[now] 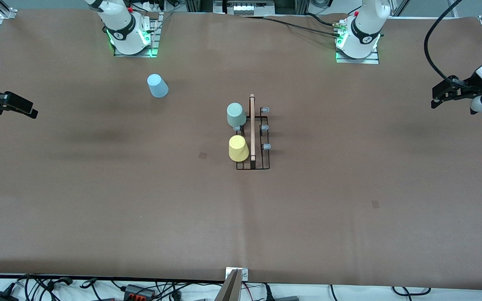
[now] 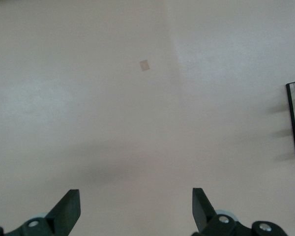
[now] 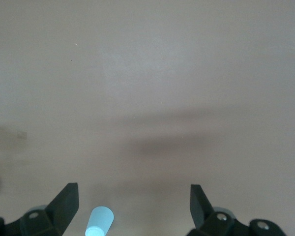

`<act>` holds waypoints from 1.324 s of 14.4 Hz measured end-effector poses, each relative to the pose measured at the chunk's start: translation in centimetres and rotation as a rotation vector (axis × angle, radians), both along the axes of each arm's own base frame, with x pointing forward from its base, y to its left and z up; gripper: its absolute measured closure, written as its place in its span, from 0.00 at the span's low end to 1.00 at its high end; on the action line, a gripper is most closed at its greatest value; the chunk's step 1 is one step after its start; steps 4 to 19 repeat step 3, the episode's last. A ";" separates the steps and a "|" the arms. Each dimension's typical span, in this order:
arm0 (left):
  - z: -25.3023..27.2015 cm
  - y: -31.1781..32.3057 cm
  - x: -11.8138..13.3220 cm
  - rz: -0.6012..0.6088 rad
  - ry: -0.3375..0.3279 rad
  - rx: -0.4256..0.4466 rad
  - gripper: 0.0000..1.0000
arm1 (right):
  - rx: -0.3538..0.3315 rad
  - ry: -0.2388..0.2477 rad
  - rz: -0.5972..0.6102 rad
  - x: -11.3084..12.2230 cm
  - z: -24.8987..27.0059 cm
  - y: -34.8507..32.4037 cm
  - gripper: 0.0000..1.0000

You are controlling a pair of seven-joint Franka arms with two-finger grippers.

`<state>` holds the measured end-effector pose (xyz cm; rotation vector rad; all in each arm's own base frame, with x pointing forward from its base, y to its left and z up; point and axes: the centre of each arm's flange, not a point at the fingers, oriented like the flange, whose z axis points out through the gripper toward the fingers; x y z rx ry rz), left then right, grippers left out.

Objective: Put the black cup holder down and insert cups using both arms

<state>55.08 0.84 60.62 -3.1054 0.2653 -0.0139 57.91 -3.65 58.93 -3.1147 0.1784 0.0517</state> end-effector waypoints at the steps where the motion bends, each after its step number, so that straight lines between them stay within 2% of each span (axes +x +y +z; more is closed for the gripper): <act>1: 0.0 0.0 0.0 0.000 0.000 0.000 0.00 | 0.000 0.001 0.000 0.0 0.0 0.0 0.00; 19: 0.2 -0.2 0.0 -0.003 -0.003 0.000 0.00 | 0.000 0.001 0.000 0.0 -0.1 0.0 0.00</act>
